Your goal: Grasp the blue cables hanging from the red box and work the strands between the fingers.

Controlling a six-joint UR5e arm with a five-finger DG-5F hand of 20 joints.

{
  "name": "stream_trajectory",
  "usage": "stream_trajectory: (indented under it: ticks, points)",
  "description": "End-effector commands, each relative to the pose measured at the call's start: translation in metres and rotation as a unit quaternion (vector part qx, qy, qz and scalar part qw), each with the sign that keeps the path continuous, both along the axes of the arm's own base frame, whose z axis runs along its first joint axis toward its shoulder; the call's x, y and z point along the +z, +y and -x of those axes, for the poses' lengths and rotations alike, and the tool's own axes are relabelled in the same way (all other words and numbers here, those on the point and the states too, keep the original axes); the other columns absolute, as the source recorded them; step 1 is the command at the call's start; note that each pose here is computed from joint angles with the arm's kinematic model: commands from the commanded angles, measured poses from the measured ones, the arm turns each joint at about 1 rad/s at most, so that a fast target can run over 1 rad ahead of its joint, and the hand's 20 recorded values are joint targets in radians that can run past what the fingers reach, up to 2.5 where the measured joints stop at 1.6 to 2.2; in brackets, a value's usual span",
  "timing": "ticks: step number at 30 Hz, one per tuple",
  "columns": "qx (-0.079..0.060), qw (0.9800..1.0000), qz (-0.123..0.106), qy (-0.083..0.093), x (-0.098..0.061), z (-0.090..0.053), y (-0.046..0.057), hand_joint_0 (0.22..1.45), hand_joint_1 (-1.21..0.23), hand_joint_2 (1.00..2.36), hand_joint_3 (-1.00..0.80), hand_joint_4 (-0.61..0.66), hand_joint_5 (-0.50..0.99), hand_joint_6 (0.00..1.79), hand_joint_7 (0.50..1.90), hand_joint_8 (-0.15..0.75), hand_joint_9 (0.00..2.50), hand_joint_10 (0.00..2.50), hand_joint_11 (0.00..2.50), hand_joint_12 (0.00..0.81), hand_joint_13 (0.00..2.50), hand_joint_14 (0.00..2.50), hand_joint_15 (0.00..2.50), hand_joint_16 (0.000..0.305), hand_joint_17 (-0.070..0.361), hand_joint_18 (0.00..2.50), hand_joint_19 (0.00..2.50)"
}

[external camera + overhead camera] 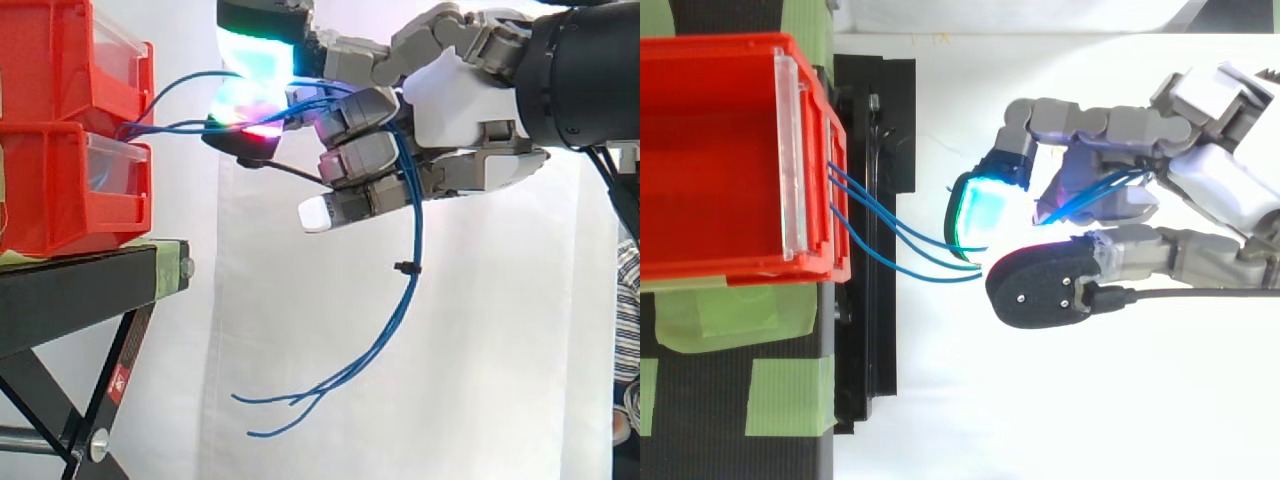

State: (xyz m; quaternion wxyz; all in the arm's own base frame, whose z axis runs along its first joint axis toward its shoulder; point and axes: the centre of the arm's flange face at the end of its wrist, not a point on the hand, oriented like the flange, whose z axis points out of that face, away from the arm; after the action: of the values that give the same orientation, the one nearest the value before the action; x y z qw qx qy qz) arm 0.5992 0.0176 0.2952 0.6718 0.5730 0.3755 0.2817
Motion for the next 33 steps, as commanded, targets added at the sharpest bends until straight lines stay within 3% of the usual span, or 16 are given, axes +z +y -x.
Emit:
stream_trajectory:
  ticks: [1, 7, 10, 13, 18, 33]
  points:
    - [0.0, 1.0, 0.004, 0.002, 0.0, 0.001, 0.005, 0.87, -0.7, 1.01, -0.76, 0.23, 0.58, 0.07, 1.57, 0.434, 0.61, 2.5, 2.5, 0.479, 0.41, 2.5, 1.88, 0.055, 0.125, 0.84, 0.85]
    - [-0.003, 0.9999, 0.01, 0.007, -0.007, -0.002, 0.011, 0.87, -0.71, 1.01, -0.67, 0.22, 0.58, 0.11, 1.56, 0.437, 0.63, 2.5, 2.5, 0.481, 0.42, 2.5, 1.88, 0.056, 0.126, 0.86, 0.85]
    - [-0.001, 0.9999, 0.007, 0.008, -0.034, -0.011, 0.017, 0.87, -0.71, 1.01, -0.66, 0.21, 0.59, 0.11, 1.57, 0.439, 0.63, 2.5, 2.5, 0.481, 0.42, 2.5, 1.88, 0.056, 0.126, 0.86, 0.84]
    - [-0.002, 1.0, 0.008, -0.002, -0.035, -0.014, 0.02, 0.87, -0.71, 1.01, -0.65, 0.21, 0.59, 0.11, 1.56, 0.433, 0.63, 2.5, 2.5, 0.481, 0.42, 2.5, 1.89, 0.056, 0.125, 0.86, 0.85]
    - [-0.003, 0.9996, 0.026, 0.01, -0.036, -0.014, 0.021, 0.87, -0.72, 1.01, -0.6, 0.18, 0.59, 0.11, 1.58, 0.44, 0.64, 2.5, 2.5, 0.483, 0.43, 2.5, 1.85, 0.056, 0.126, 0.86, 0.86]
    - [-0.001, 0.9993, 0.031, 0.019, -0.036, -0.012, 0.022, 0.86, -0.73, 1.02, -0.57, 0.15, 0.57, 0.16, 1.56, 0.436, 0.64, 2.5, 2.5, 0.479, 0.43, 2.5, 1.88, 0.056, 0.125, 0.87, 0.83]
